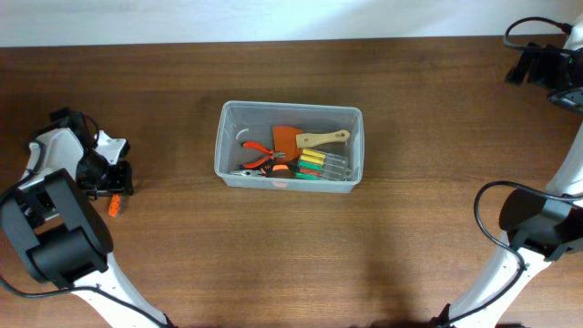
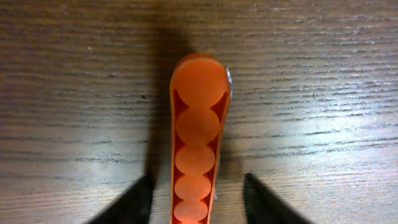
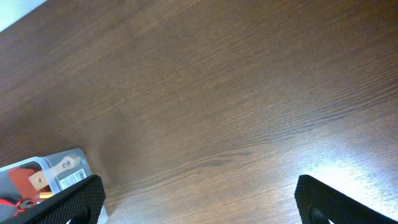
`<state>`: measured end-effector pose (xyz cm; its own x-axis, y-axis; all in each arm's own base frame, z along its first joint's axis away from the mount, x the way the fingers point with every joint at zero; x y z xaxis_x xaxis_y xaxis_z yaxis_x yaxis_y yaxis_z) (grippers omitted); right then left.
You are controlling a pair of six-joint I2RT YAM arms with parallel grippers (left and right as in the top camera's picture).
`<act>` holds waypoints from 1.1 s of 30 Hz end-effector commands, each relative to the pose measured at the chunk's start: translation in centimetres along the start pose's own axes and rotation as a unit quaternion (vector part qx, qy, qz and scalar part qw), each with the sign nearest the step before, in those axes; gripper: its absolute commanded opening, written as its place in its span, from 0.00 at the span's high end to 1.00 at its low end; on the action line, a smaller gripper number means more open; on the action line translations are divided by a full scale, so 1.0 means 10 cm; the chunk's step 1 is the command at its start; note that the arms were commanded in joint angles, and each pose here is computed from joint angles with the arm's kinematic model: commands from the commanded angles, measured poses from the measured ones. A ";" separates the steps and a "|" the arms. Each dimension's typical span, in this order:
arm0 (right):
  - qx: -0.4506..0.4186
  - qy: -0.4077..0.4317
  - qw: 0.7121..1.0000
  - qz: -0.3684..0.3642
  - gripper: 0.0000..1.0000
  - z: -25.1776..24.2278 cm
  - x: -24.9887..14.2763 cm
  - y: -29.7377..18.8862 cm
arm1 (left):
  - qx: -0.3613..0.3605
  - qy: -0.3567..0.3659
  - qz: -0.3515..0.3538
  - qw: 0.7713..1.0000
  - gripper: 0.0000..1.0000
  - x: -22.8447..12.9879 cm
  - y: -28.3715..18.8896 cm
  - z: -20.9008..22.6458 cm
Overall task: Pack container
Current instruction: 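Grasp the orange bit holder strip with the left gripper and lift, then lower the bit holder strip into the container and release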
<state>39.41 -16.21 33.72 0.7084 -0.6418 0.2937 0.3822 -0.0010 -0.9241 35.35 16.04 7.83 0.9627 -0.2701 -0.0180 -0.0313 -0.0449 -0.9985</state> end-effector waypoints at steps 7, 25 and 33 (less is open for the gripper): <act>0.003 0.007 1.000 0.004 0.02 -0.01 0.01 0.03 | -0.019 -0.002 0.010 1.000 0.92 -0.05 -0.02 -0.06; 0.003 0.007 1.000 0.004 0.01 -0.01 0.01 0.03 | 0.062 0.314 -0.203 0.925 0.98 0.83 -2.46 -1.44; 0.003 0.007 1.000 0.004 0.02 -0.01 0.01 0.03 | 0.049 0.640 -0.149 0.752 0.98 1.17 -2.01 -2.75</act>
<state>39.41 -16.21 33.72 0.7086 -0.6415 0.2938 0.3822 -0.0010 -0.9241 39.50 -10.31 32.26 0.1371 -0.9475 0.2889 0.3076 -0.2365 -0.9217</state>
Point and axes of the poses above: each gripper's point midway between its finger pads, its own y axis out along the fingers, its own z axis along the line the jaws close on, x = y × z, the point moved 8 cm from there along -y, back along the fingers, and after that the axes turned 14 degrees about y, right-handed, at the moved point
